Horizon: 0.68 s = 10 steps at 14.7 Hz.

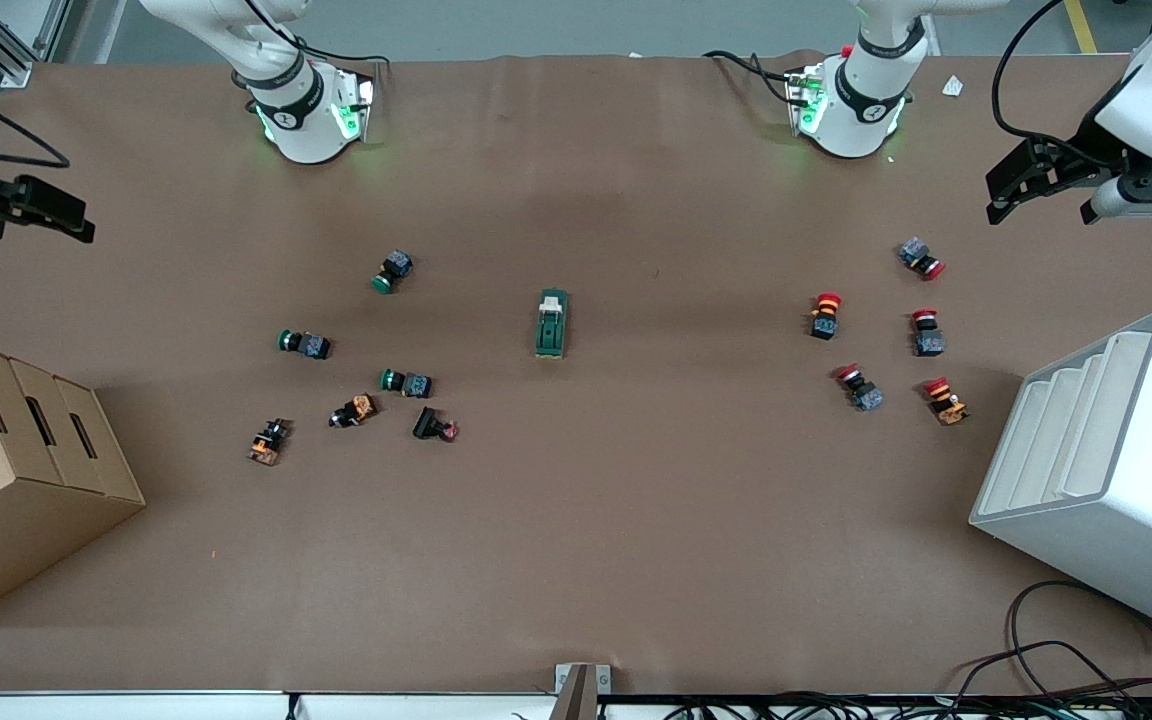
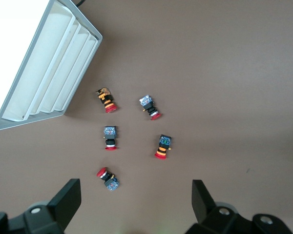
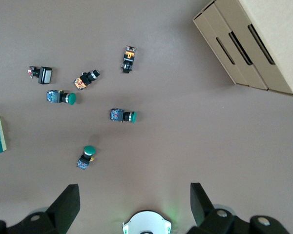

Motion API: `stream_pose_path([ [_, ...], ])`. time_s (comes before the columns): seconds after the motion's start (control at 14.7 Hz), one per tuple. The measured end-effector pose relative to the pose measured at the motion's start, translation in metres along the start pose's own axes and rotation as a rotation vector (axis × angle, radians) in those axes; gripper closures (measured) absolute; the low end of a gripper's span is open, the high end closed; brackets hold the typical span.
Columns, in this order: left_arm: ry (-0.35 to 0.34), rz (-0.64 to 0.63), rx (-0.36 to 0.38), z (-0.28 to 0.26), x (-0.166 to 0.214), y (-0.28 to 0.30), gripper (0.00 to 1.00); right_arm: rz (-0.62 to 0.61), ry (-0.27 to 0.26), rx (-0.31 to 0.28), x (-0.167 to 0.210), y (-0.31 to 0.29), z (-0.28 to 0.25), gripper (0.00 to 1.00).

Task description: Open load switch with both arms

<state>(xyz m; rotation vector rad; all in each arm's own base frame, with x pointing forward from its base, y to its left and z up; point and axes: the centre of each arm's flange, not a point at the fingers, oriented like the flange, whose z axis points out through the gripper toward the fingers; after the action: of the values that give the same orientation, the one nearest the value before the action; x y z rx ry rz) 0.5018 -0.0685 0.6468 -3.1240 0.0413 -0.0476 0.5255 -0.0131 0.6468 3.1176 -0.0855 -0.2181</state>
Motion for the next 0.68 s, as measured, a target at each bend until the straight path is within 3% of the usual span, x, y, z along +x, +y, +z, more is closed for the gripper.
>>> stream_pose_path([
  [0.68, -0.001, 0.044, -0.015, 0.001, 0.006, 0.0, 0.0, 0.0, 0.059, 0.005, -0.033, 0.001, -0.026, 0.0],
])
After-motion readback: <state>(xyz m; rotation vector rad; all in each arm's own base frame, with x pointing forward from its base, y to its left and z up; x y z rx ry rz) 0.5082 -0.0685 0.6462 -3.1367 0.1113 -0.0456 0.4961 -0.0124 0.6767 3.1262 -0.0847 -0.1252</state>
